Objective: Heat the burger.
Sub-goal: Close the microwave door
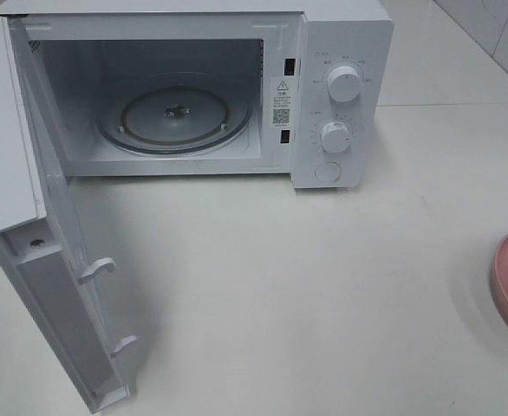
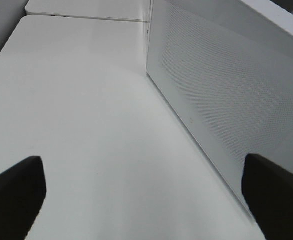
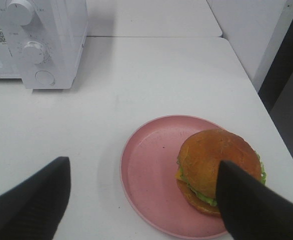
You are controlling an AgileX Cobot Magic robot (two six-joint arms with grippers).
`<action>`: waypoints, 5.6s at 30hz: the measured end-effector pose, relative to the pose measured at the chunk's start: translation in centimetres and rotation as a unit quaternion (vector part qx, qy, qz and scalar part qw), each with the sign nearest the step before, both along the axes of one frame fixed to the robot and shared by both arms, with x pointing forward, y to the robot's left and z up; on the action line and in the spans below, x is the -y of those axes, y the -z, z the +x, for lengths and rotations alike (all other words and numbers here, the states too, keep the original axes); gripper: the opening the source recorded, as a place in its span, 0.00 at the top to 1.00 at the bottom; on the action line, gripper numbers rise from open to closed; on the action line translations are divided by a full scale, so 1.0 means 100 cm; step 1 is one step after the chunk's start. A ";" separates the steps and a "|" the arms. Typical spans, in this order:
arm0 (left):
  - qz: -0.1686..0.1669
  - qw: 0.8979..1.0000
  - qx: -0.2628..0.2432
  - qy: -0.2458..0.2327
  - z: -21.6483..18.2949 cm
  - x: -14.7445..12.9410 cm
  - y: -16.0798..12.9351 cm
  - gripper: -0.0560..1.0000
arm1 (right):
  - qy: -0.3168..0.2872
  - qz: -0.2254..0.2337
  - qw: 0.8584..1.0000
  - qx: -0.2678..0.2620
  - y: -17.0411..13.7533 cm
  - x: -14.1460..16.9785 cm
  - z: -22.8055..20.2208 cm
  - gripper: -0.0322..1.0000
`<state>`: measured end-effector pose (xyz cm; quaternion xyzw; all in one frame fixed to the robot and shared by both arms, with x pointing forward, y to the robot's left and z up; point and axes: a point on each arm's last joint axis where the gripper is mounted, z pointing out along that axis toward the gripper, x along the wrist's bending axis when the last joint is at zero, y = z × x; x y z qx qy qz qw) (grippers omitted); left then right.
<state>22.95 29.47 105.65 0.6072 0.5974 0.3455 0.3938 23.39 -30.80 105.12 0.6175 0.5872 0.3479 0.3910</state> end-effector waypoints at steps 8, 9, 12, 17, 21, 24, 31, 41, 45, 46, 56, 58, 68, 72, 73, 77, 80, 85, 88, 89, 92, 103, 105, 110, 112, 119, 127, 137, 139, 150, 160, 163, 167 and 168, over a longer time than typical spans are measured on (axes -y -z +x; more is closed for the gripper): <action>-0.003 1.000 0.000 -0.001 0.000 0.000 0.000 0.01 | 0.000 0.000 1.000 0.000 0.000 0.000 0.000 0.24; -0.003 1.000 0.000 -0.002 0.000 0.000 0.000 0.01 | 0.000 0.000 1.000 0.000 0.000 0.000 0.000 0.24; -0.009 1.000 0.000 0.002 0.000 0.001 0.000 0.01 | 0.000 0.000 1.000 0.000 0.000 0.000 0.000 0.24; -0.020 1.000 -0.007 0.009 0.004 0.003 -0.001 0.01 | 0.000 0.000 1.000 0.000 0.000 0.000 0.000 0.24; -0.023 1.000 -0.014 0.008 0.010 0.003 -0.004 0.03 | 0.000 0.000 1.000 0.000 0.000 0.000 0.000 0.24; -0.027 0.999 -0.019 0.008 0.020 0.003 -0.009 0.09 | 0.000 0.000 1.000 0.000 0.000 0.000 0.000 0.24; -0.029 0.999 -0.030 0.003 0.040 0.003 -0.013 0.26 | 0.000 0.000 1.000 0.000 0.000 0.000 0.000 0.24; -0.027 0.999 -0.038 -0.011 0.084 0.000 -0.010 0.89 | 0.000 0.000 1.000 0.000 0.000 0.000 0.000 0.24; -0.028 0.999 -0.016 -0.018 0.098 -0.001 -0.005 0.95 | 0.000 0.000 1.000 0.000 0.000 0.000 0.000 0.24; -0.029 0.999 -0.007 -0.020 0.101 -0.002 -0.003 0.95 | 0.000 0.000 1.000 0.000 0.000 0.000 0.000 0.24; -0.013 0.996 0.075 -0.036 0.130 -0.006 0.027 0.95 | 0.000 0.000 1.000 0.000 0.000 0.000 0.000 0.24; -0.011 0.995 0.085 -0.041 0.134 -0.007 0.036 0.95 | 0.000 0.000 1.000 0.000 0.000 0.000 0.000 0.24; -0.013 0.992 0.113 -0.051 0.153 -0.008 0.061 0.95 | 0.000 0.000 1.000 0.000 0.000 0.000 0.000 0.24; -0.009 0.991 0.127 -0.026 0.160 -0.002 0.062 0.95 | 0.000 0.000 1.000 0.000 0.000 0.000 0.000 0.24; -0.004 0.992 0.129 -0.001 0.166 0.003 0.065 0.95 | 0.000 0.000 1.000 0.000 0.000 0.000 0.000 0.24; 0.012 0.991 0.123 0.043 0.173 0.012 0.072 0.95 | 0.000 0.000 1.000 0.000 0.000 0.000 0.000 0.24; 0.017 0.992 0.107 0.070 0.178 0.017 0.080 0.95 | 0.000 0.000 1.000 0.000 0.000 0.000 0.000 0.24; -0.012 0.991 0.108 0.082 0.187 0.022 0.087 0.95 | 0.000 0.000 1.000 0.000 0.000 0.000 0.000 0.24; -0.021 0.987 0.120 0.108 0.191 0.027 0.090 0.95 | 0.000 0.000 1.000 0.000 0.000 0.000 0.000 0.24; -0.023 0.984 0.123 0.130 0.193 0.031 0.093 0.95 | 0.000 0.000 1.000 0.000 0.000 0.000 0.000 0.24; -0.033 0.980 0.122 0.154 0.197 0.037 0.099 0.95 | 0.000 0.000 1.000 0.000 0.000 0.000 0.000 0.24; -0.056 0.974 0.106 0.193 0.213 0.066 0.106 0.95 | 0.000 0.000 1.000 0.000 0.000 0.000 0.000 0.24; -0.064 0.975 0.101 0.186 0.215 0.069 0.108 0.95 | 0.000 0.000 1.000 0.000 0.000 0.000 0.000 0.24; -0.070 0.973 0.096 0.197 0.224 0.083 0.110 0.95 | 0.000 0.000 1.000 0.000 0.000 0.000 0.000 0.24; -0.069 0.972 0.097 0.202 0.226 0.087 0.110 0.95 | 0.000 0.000 1.000 0.000 0.000 0.000 0.000 0.24; -0.072 0.973 0.099 0.197 0.241 0.120 0.112 0.95 | 0.000 0.000 1.000 0.000 0.000 0.000 0.000 0.24; -0.072 0.976 0.106 0.178 0.251 0.146 0.112 0.95 | 0.000 0.000 1.000 0.000 0.000 0.000 0.000 0.24; -0.089 0.977 0.109 0.162 0.276 0.172 0.106 0.95 | 0.000 0.000 1.000 0.000 0.000 0.000 0.000 0.24; -0.089 0.977 0.110 0.162 0.279 0.174 0.105 0.95 | 0.000 0.000 1.000 0.000 0.000 0.000 0.000 0.24; -0.108 0.977 0.117 0.143 0.311 0.195 0.099 0.95 | 0.000 0.000 1.000 0.000 0.000 0.000 0.000 0.24; -0.105 0.976 0.114 0.152 0.327 0.212 0.103 0.95 | 0.000 0.000 1.000 0.000 0.000 0.000 0.000 0.24; -0.096 0.975 0.102 0.172 0.332 0.224 0.105 0.95 | 0.000 0.000 1.000 0.000 0.000 0.000 0.000 0.24; -0.097 0.974 0.101 0.178 0.338 0.231 0.105 0.95 | 0.000 0.000 1.000 0.000 0.000 0.000 0.000 0.24; -0.095 0.973 0.097 0.184 0.341 0.236 0.106 0.95 | 0.000 0.000 1.000 0.000 0.000 0.000 0.000 0.24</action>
